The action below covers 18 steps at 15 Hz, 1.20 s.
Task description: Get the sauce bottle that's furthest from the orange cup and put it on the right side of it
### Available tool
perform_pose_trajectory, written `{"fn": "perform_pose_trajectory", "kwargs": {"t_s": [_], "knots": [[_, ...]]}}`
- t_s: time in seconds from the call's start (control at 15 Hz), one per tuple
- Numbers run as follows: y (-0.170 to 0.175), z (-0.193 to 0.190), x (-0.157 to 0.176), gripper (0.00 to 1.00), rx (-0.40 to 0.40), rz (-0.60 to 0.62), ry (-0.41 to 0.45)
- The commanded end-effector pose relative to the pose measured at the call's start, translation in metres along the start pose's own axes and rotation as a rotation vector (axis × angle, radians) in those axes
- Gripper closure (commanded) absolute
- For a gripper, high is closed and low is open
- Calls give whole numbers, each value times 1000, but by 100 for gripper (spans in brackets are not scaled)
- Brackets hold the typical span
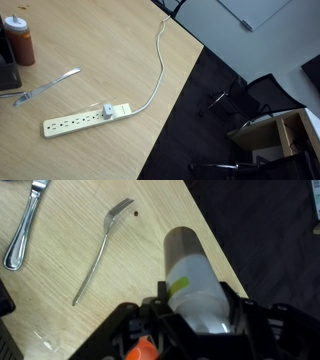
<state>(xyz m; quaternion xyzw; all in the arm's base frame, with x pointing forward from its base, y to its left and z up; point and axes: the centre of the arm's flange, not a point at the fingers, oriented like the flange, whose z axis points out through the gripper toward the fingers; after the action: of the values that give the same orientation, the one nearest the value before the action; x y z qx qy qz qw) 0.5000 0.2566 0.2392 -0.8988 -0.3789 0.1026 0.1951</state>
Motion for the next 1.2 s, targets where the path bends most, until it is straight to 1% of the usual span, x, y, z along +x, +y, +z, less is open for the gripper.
{"fn": "perform_pose_trajectory", "kwargs": {"t_s": [0.0, 0.2, 0.4, 0.73, 1.07, 1.13], "knots": [[-20, 16, 3, 73, -66, -74, -12], [-32, 32, 17, 73, -151, -143, -14], [-38, 45, 31, 73, -212, -185, 59], [-40, 63, 41, 73, -237, -197, 143], [-33, 68, 43, 73, -265, -176, 176], [-33, 68, 43, 68, -271, -173, 175]]}}
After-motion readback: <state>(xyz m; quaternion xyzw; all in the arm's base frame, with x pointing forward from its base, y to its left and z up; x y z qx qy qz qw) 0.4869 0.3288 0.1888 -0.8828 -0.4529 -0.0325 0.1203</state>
